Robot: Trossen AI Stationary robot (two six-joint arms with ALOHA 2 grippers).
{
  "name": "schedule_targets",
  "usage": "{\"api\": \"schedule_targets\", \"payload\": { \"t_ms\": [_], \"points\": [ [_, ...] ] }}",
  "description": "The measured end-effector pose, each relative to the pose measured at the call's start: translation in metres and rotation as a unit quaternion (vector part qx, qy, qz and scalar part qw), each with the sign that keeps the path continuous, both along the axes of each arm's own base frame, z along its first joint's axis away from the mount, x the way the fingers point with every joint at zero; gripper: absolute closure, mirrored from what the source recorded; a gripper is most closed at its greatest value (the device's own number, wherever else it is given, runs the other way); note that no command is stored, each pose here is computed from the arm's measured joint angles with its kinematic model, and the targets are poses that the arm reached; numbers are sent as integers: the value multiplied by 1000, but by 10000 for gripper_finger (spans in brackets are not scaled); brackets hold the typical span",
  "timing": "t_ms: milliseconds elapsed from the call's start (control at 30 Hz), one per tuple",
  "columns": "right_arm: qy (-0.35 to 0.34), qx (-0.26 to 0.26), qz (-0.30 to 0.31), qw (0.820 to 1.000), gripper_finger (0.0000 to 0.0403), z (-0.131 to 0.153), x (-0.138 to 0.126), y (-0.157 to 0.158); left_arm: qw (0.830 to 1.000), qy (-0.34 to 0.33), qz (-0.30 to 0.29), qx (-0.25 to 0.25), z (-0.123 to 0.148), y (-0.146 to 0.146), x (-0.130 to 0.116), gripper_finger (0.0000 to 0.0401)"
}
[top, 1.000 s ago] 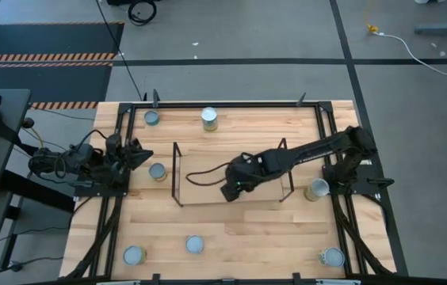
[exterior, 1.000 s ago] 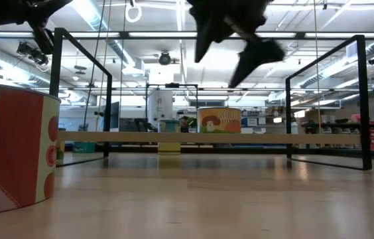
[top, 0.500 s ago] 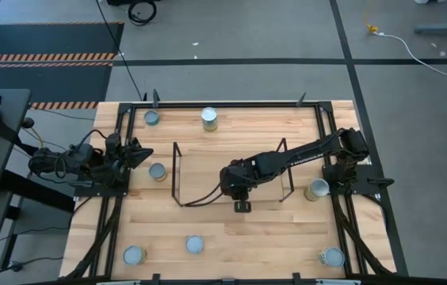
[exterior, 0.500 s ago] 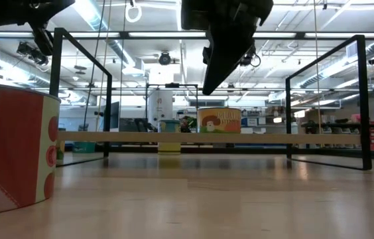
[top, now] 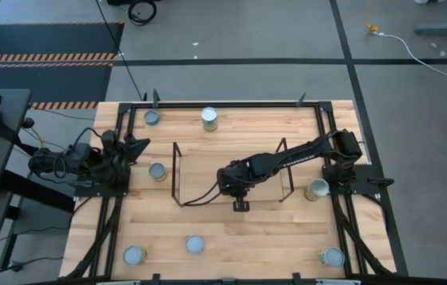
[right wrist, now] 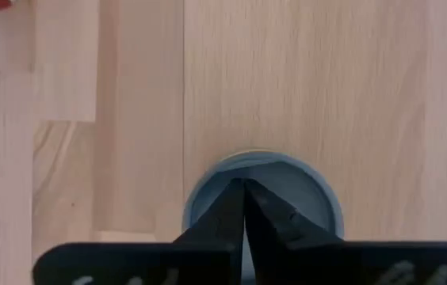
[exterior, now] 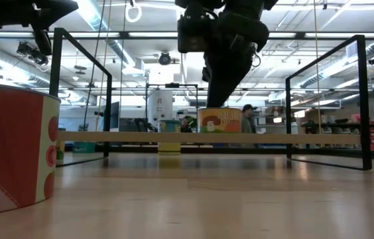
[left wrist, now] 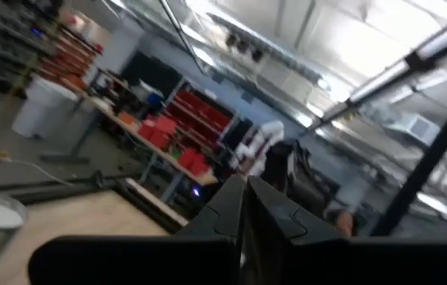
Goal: Pick and place cans onto a shelf
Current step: Put the canned mushroom on the shelf, then put the canned tuna on the shelf
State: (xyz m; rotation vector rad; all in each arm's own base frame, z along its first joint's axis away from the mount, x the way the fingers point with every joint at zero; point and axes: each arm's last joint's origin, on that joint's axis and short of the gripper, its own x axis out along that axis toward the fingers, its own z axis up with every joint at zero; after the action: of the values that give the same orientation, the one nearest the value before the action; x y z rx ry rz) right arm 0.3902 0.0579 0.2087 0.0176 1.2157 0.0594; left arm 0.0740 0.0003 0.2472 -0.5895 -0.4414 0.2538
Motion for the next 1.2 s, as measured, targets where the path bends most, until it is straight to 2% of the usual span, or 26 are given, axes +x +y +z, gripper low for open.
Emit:
{"api": "schedule_targets", "payload": {
  "t_ms": [167, 367, 467, 533, 667, 867, 967, 1100, 1200],
  "points": [
    [-8, -45, -24, 999, 391, 1, 1, -9, 1000, 1, 19, 20, 2, 1, -1, 376],
    [-10, -62, -48, 997, 398, 0, 5, -41, 997, 38, 19, 57, 0, -1, 6, 376],
    [-9, -63, -64, 996, 393, 0, 6, -56, 997, 42, 9, 65, 12, -2, 9, 376],
    [-7, -69, -64, 996, 391, -1, 6, -67, 994, 63, 9, 88, 25, -3, 9, 376],
    [-5, -76, -72, 995, 393, -1, 5, -88, 979, 145, 15, 143, 54, -2, 7, 376],
    [-12, -82, -80, 993, 393, 0, 5, -108, 949, 261, 29, 176, 84, 0, 2, 376],
    [-21, -79, -84, 993, 392, 0, 6, -111, 939, 291, 42, 179, 92, 1, 1, 376],
    [-24, -77, -85, 993, 391, 2, 6, -109, 926, 313, 39, 209, 97, 1, 1, 375],
    [-27, -71, -90, 993, 391, 14, 3, -101, 924, 323, 68, 193, 103, 3, 0, 362]
  ]
}}
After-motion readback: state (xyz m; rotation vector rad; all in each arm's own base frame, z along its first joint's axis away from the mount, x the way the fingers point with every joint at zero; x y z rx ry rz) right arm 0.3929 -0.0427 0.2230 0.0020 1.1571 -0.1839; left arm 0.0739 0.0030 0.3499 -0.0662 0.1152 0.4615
